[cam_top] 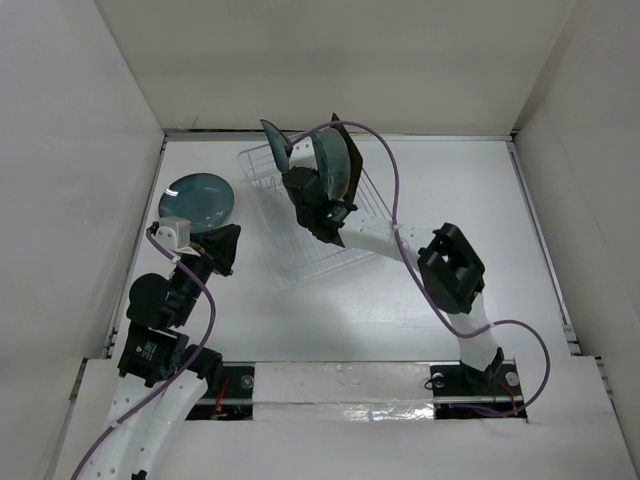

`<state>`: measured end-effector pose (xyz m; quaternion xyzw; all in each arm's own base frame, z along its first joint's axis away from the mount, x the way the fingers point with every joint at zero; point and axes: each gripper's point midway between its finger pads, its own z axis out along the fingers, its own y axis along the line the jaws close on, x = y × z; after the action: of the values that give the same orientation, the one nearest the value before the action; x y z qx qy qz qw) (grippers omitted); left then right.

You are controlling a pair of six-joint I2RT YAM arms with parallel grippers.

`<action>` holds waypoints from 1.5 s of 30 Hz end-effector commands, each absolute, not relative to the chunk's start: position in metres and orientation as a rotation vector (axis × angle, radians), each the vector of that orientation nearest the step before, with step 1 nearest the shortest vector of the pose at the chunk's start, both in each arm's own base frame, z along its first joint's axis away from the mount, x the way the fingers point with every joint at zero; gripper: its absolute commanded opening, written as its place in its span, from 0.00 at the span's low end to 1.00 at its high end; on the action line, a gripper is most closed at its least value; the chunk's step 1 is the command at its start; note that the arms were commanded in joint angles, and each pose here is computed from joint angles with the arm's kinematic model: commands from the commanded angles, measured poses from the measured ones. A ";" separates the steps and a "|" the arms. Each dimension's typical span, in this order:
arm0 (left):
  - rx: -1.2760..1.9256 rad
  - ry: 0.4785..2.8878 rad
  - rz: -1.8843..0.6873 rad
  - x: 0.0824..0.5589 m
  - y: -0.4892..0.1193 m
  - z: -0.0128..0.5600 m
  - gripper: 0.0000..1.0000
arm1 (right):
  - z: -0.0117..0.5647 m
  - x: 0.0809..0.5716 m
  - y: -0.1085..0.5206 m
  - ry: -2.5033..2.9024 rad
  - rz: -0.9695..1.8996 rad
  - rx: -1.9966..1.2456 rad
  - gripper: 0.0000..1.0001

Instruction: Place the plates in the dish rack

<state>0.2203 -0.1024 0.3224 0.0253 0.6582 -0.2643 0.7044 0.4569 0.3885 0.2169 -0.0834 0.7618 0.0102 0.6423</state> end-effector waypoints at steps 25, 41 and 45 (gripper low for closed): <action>-0.151 1.564 -0.522 0.259 -0.086 0.303 0.06 | 0.178 0.419 0.406 1.744 0.405 0.116 0.22; -0.345 1.549 -0.593 0.272 -0.082 0.300 0.26 | 0.238 0.376 0.402 1.697 0.640 -0.021 0.77; -0.389 1.464 -0.689 0.273 -0.087 0.313 0.26 | 0.256 0.357 0.390 1.667 0.712 -0.037 0.79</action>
<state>0.2700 -0.0851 0.2857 -0.1489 0.6997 -0.2609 0.6483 0.3726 0.3911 0.2170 -0.0145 0.7571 0.2581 0.6000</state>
